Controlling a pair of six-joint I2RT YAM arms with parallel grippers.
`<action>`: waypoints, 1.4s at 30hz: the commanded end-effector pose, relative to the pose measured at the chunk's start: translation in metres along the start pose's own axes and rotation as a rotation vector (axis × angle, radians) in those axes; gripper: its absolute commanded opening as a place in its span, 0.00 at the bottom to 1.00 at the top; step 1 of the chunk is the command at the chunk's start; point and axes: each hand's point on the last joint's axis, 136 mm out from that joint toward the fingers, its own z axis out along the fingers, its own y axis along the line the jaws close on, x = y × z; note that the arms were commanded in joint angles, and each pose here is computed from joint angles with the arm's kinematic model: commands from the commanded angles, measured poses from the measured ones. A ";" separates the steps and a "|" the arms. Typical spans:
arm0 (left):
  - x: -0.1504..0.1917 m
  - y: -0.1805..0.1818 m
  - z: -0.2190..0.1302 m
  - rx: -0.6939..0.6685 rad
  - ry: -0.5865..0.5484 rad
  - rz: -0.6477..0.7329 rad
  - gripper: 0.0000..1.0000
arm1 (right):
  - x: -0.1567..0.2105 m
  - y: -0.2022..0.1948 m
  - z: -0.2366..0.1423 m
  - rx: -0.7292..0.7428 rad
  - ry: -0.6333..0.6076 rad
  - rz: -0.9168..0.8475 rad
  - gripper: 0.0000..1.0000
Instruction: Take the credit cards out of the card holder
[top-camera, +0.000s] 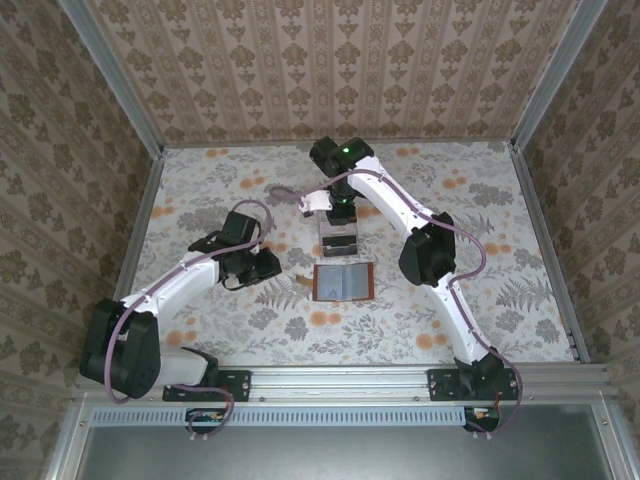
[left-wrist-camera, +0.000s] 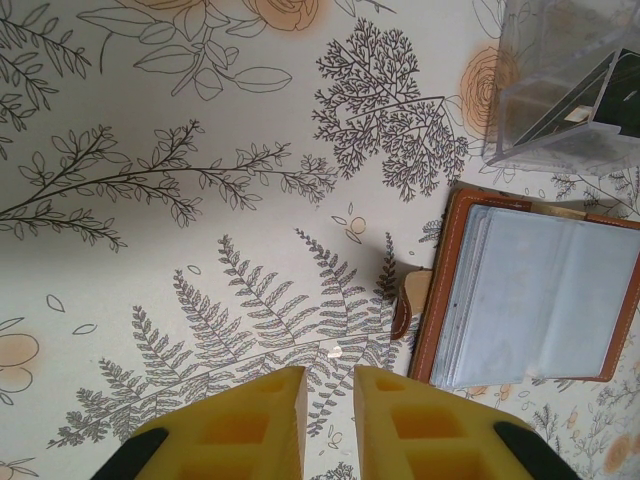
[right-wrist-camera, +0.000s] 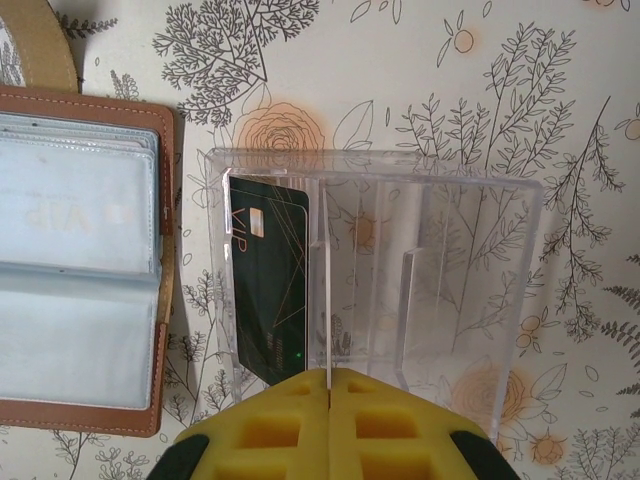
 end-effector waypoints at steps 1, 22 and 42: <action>-0.003 0.000 -0.001 -0.011 0.004 -0.012 0.21 | 0.000 -0.005 -0.021 0.049 -0.012 -0.036 0.00; -0.001 0.002 0.000 -0.020 0.012 -0.014 0.21 | 0.013 0.016 0.028 -0.141 0.004 0.019 0.00; -0.001 0.001 0.001 -0.015 0.020 -0.012 0.21 | 0.008 -0.002 0.026 -0.078 -0.039 0.082 0.20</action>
